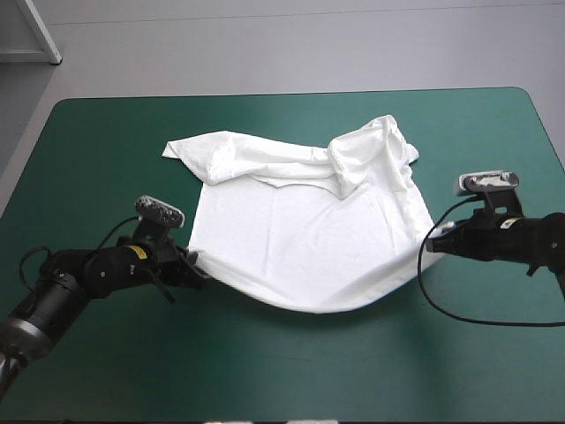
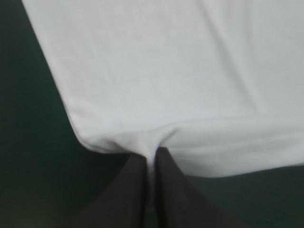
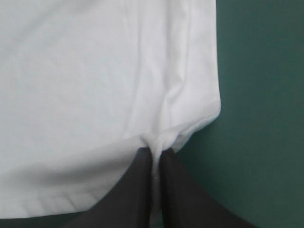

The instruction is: Fold the cloth

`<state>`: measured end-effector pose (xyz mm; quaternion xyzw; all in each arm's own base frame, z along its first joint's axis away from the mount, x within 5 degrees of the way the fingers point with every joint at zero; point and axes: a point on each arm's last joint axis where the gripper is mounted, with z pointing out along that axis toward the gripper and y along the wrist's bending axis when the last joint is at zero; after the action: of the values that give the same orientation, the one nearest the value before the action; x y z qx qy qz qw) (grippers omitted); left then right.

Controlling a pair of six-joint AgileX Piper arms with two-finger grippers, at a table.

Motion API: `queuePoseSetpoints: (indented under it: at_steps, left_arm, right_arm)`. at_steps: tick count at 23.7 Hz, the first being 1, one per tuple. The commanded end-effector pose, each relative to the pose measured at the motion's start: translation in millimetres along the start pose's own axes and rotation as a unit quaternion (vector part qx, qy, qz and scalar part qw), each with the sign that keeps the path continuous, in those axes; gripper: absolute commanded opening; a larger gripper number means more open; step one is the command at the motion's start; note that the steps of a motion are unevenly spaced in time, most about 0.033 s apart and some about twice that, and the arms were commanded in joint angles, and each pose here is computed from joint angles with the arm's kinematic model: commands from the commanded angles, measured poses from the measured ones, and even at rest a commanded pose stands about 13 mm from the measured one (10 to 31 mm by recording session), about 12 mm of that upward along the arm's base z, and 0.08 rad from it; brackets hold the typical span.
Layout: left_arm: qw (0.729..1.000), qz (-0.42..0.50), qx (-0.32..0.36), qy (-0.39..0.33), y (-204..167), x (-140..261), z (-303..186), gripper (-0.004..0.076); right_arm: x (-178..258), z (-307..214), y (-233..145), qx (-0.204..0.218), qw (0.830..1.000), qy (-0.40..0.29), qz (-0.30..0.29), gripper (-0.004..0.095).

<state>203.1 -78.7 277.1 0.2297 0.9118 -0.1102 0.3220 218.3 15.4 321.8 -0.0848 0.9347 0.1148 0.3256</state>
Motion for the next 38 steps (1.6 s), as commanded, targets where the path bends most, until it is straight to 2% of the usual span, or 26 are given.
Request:
queuePoseSetpoints:
  at_steps: [1, 3, 5, 6, 7, 8, 9, 10, 11, 12, 13, 17, 19, 21, 24, 27, 29, 35, 38]
  left_arm:
    - [0.990, 0.037, -0.040, -0.133, 1.7, -50.9, -42.6, 0.0019]
    - [0.977, 0.061, -0.068, -0.194, 3.6, -76.9, -67.3, 0.0019]
    - [0.948, 0.096, -0.112, -0.281, 5.2, -109.3, -105.2, 0.0019]
    - [0.922, 0.116, -0.141, -0.340, 5.4, -127.8, -130.6, 0.0019]
    - [0.907, 0.124, -0.155, -0.372, 4.8, -136.3, -145.6, 0.0019]
    - [0.875, 0.138, -0.180, -0.428, 3.1, -150.9, -172.9, 0.0019]
    - [0.858, 0.145, -0.191, -0.455, 2.1, -157.3, -185.9, 0.0019]
    - [0.828, 0.154, -0.209, -0.497, -0.2, -166.3, -209.0, 0.0019]
    - [0.813, 0.158, -0.217, -0.517, -1.6, -170.6, -220.8, 0.0019]
    - [0.786, 0.169, -0.235, -0.546, -4.3, -176.8, -243.9, 0.0019]
    - [0.766, 0.176, -0.247, -0.566, -6.4, -180.9, -260.3, 0.0019]
    - [0.704, 0.196, -0.291, -0.617, -14.4, -184.5, -315.4, 0.0019]
    - [0.679, 0.202, -0.306, -0.636, -17.1, -186.4, -333.8, 0.0019]
    - [0.661, 0.201, -0.314, -0.651, -18.5, -191.8, -346.0, 0.0019]
    - [0.661, 0.205, -0.324, -0.645, -16.1, -201.9, -345.8, 0.0019]
    - [0.689, 0.197, -0.318, -0.621, -10.7, -214.9, -333.3, 0.0019]
    - [0.704, 0.197, -0.315, -0.605, -6.6, -223.9, -320.2, 0.0019]
    - [0.742, 0.184, -0.301, -0.570, 12.1, -253.4, -265.2, 0.0019]
    - [0.756, 0.141, -0.296, -0.566, 42.1, -269.3, -230.5, 0.0020]
  right_arm:
    - [-40.6, -45.4, 13.8, -0.011, 0.991, -0.127, -0.037, -0.0008]
    - [-60.4, -68.2, 18.5, -0.004, 0.981, -0.184, -0.056, -0.0008]
    - [-85.6, -102.9, 23.7, 0.021, 0.959, -0.270, -0.082, -0.0008]
    - [-100.8, -128.2, 27.0, 0.043, 0.936, -0.335, -0.098, -0.0018]
    - [-107.1, -141.1, 29.1, 0.053, 0.924, -0.364, -0.106, -0.0018]
    - [-117.0, -166.6, 34.1, 0.071, 0.899, -0.415, -0.123, -0.0017]
    - [-120.2, -176.3, 36.1, 0.077, 0.888, -0.434, -0.128, -0.0017]
    - [-125.9, -197.4, 40.4, 0.091, 0.864, -0.475, -0.139, -0.0018]
    - [-128.1, -208.6, 42.9, 0.099, 0.851, -0.494, -0.146, -0.0017]
    - [-131.4, -230.3, 47.7, 0.114, 0.825, -0.532, -0.154, -0.0017]
    - [-133.0, -250.0, 52.2, 0.123, 0.800, -0.566, -0.157, -0.0017]
    - [-130.7, -304.7, 65.6, 0.153, 0.722, -0.654, -0.167, -0.0017]
    - [-126.3, -327.2, 72.3, 0.170, 0.689, -0.681, -0.181, -0.0018]
    - [-126.2, -339.2, 75.4, 0.181, 0.668, -0.697, -0.189, -0.0018]
    - [-132.7, -339.7, 74.8, 0.181, 0.664, -0.700, -0.189, -0.0018]
    - [-144.4, -328.9, 70.7, 0.165, 0.676, -0.695, -0.180, -0.0018]
    - [-156.2, -314.5, 65.2, 0.153, 0.691, -0.686, -0.172, -0.0018]
    - [-201.4, -243.2, 40.3, 0.111, 0.758, -0.626, -0.146, -0.0018]
    - [-225.0, -209.6, 26.9, 0.103, 0.775, -0.608, -0.137, -0.0017]
